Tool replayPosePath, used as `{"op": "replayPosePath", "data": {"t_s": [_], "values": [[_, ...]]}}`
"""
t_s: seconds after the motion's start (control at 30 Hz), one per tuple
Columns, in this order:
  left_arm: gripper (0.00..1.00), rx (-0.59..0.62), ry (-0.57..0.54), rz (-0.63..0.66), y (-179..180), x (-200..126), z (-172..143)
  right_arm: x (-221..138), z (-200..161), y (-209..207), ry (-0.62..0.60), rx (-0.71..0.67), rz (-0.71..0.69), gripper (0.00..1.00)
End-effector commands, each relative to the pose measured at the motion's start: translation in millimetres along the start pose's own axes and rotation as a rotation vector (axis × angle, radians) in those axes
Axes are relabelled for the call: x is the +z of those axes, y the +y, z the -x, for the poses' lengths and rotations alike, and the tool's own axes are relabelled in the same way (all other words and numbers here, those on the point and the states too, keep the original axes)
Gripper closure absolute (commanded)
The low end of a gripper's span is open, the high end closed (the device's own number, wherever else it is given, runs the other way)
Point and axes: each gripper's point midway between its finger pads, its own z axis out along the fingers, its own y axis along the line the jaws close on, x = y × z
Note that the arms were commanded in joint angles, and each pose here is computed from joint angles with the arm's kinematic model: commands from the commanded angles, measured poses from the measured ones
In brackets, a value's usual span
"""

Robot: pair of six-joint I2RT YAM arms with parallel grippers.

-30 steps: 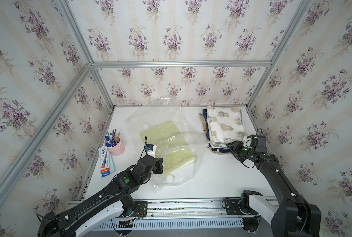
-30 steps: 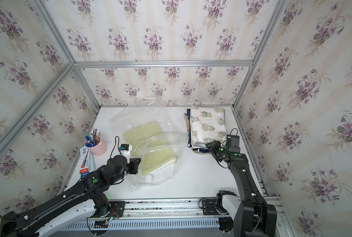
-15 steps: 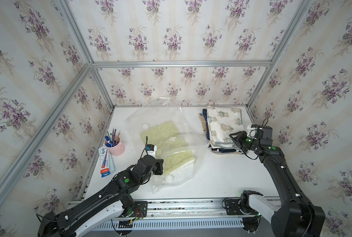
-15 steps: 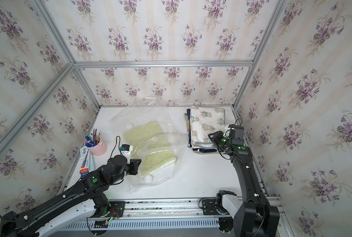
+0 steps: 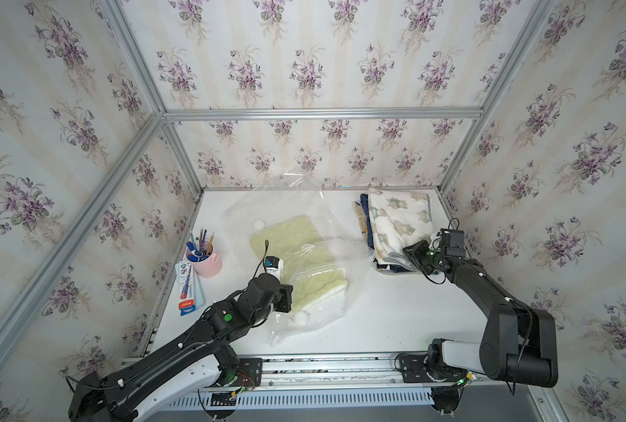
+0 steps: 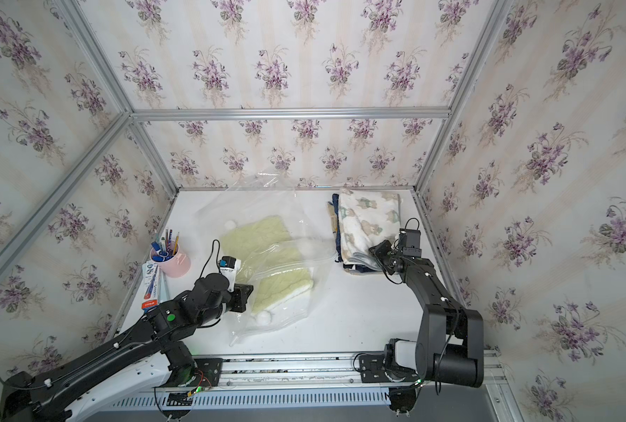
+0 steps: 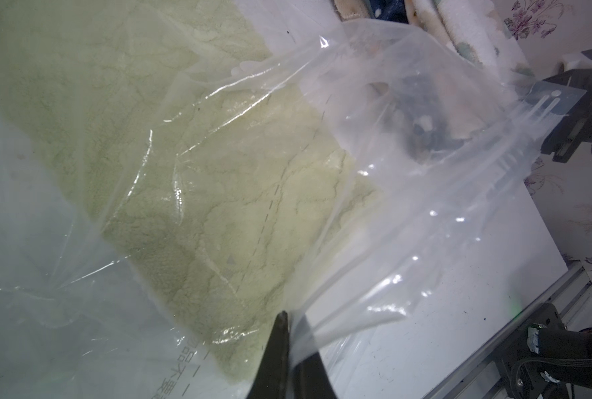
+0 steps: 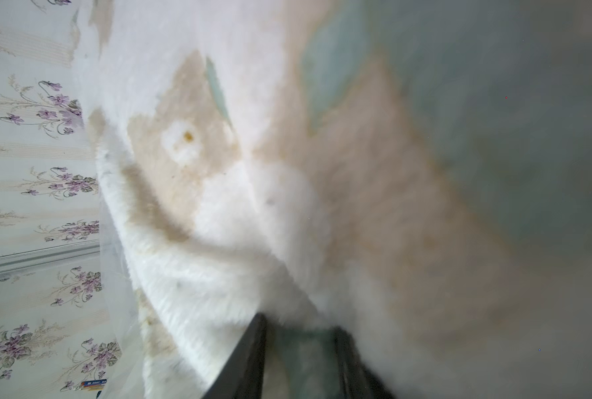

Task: Take the blanket out of the vacuum bag
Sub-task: Place the blanket at the center of the board.

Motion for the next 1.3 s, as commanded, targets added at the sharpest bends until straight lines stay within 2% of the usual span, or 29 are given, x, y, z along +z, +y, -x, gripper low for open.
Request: {"op": "replayPosePath", "data": {"t_s": [0.0, 0.27, 0.6, 0.9, 1.03, 1.13, 1.2, 1.27], "values": [[0.93, 0.023, 0.036, -0.019, -5.4, 0.0, -3.7, -10.8, 5.8, 8.3, -0.025, -0.031, 0.003, 0.62], [0.92, 0.014, 0.076, -0.043, -16.1, -8.0, 0.2, -51.4, -7.0, 38.5, -0.002, -0.054, 0.079, 0.58], [0.93, -0.027, 0.153, -0.01, -16.1, -4.1, -7.2, -43.0, -42.7, 21.7, 0.133, -0.002, 0.068, 0.58], [0.93, -0.023, 0.13, 0.006, -23.2, -2.6, 9.7, -51.2, -36.0, 34.6, 0.123, -0.081, 0.087, 0.58], [0.92, -0.002, 0.111, -0.027, -31.9, -1.1, 16.6, -55.7, -36.0, 44.7, 0.123, -0.061, 0.133, 0.58], [0.92, 0.008, 0.12, -0.056, -38.6, 6.4, 15.7, -61.3, -40.2, 54.9, 0.104, -0.01, 0.21, 0.64], [0.92, 0.014, 0.14, -0.078, -45.2, 13.9, 14.3, -64.9, -44.7, 62.8, 0.09, -0.003, 0.244, 0.75], [0.93, 0.015, 0.158, -0.093, -50.4, 21.9, 12.5, -65.5, -55.1, 69.4, 0.1, -0.015, 0.253, 0.82]]}}
